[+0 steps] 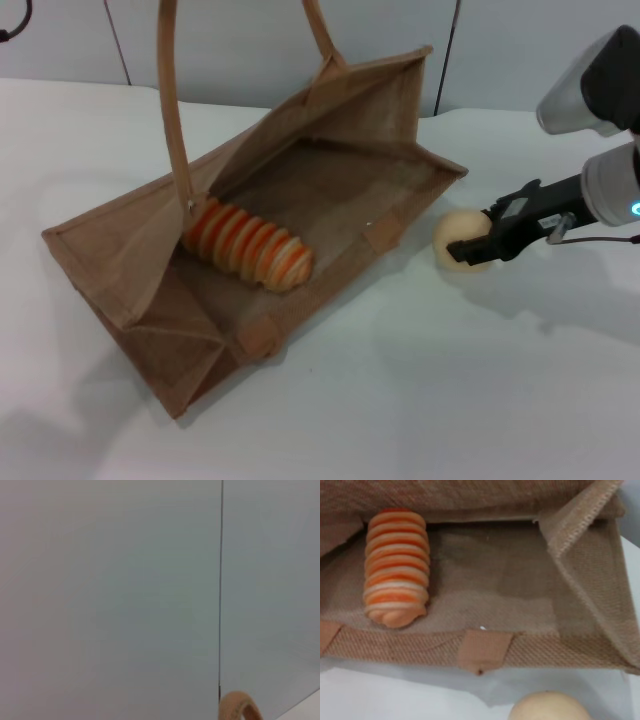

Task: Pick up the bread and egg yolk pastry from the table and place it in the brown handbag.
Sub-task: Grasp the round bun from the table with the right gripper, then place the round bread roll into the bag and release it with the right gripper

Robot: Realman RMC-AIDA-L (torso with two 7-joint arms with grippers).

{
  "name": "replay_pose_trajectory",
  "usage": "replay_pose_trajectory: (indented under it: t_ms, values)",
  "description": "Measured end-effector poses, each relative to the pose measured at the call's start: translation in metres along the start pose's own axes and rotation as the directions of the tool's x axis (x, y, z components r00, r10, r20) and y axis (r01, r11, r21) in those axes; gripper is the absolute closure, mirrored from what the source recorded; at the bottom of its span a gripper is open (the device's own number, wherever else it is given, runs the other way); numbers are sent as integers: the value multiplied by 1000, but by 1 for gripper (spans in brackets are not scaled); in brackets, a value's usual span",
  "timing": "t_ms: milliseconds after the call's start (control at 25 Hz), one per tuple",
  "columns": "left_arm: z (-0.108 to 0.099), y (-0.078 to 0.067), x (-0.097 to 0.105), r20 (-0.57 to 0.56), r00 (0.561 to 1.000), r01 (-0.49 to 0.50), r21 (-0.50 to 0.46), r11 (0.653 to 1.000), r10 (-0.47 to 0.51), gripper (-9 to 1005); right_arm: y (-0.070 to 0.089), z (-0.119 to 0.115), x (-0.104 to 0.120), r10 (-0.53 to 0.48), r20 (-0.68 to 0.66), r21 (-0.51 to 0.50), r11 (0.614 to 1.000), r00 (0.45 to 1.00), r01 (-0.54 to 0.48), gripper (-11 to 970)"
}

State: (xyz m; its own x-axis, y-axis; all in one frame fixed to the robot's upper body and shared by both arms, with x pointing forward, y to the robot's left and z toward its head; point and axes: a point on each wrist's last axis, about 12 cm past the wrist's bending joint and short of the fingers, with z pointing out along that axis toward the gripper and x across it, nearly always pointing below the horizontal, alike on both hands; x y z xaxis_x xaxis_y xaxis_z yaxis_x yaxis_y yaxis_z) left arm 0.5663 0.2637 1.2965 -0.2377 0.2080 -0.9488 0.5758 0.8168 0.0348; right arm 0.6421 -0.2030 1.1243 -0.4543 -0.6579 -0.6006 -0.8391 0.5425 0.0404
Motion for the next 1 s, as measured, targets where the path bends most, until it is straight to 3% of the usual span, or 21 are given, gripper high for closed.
replay_pose_trajectory:
  t_ms: [240,320,560,720,1000]
  values:
    - [0,0,0,-1,1000,-5,0,1000,5,881,1,-20,2,21,-26,3,1000,999,-21,370]
    - [2,1,-1,2,1000,-4,-1,1000,4,881,13,-33,-7,1,22,-60,998,1000,0,372]
    - [9,0,-2,-1,1000,-1,15,1000,1,881,38,-40,-29,-17,144,-213,976,989,48,380]
    - [18,-10,-13,14,1000,-25,62,998,24,882,39,-34,-41,-34,184,-222,972,982,75,385]
    - [29,-29,-21,18,998,-67,127,990,65,882,32,-3,-57,-65,186,-171,981,980,97,392]
